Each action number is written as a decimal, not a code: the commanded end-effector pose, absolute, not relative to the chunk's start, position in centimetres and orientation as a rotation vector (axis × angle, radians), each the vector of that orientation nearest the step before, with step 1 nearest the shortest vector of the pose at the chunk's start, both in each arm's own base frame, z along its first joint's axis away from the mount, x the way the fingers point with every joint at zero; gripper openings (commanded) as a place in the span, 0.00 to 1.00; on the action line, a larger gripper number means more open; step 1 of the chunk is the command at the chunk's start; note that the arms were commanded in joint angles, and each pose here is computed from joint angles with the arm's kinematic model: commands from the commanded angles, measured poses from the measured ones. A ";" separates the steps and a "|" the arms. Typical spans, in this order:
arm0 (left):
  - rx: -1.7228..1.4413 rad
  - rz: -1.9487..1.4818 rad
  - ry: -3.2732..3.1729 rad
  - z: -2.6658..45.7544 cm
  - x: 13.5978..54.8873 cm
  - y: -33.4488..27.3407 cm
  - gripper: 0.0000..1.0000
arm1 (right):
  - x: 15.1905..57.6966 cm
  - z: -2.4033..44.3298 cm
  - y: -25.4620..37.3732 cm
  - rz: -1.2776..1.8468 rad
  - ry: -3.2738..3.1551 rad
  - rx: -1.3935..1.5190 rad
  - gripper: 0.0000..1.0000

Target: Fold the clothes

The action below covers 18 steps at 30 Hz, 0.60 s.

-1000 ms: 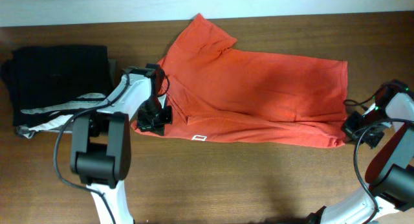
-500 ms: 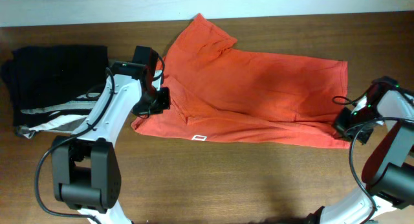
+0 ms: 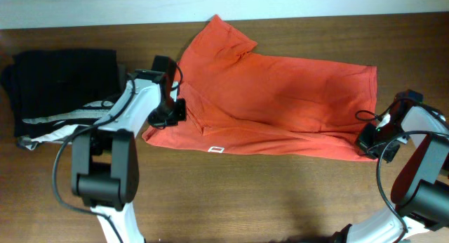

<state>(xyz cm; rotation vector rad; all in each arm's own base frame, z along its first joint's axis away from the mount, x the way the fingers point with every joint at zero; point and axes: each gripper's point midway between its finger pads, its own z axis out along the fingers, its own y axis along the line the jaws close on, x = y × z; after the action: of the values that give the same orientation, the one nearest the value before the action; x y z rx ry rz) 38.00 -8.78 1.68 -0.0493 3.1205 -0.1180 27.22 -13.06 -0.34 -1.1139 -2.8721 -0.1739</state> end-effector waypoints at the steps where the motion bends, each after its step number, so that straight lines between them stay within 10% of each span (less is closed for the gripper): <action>1: -0.060 -0.082 3.164 0.1 37.6 -8.7 0.01 | 24.6 -2.0 -15.3 0.046 -2.800 -1.135 0.04; 18: -0.154 -0.018 3.358 -0.2 33.1 -7.9 0.01 | 25.7 -0.4 -18.5 -0.048 -2.786 -1.357 0.04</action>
<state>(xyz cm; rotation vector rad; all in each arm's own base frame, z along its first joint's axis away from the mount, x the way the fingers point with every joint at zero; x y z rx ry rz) 33.25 -8.00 0.16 -0.1333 3.3438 -0.0379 26.04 -16.93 -0.17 -1.3297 -2.8120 -0.1399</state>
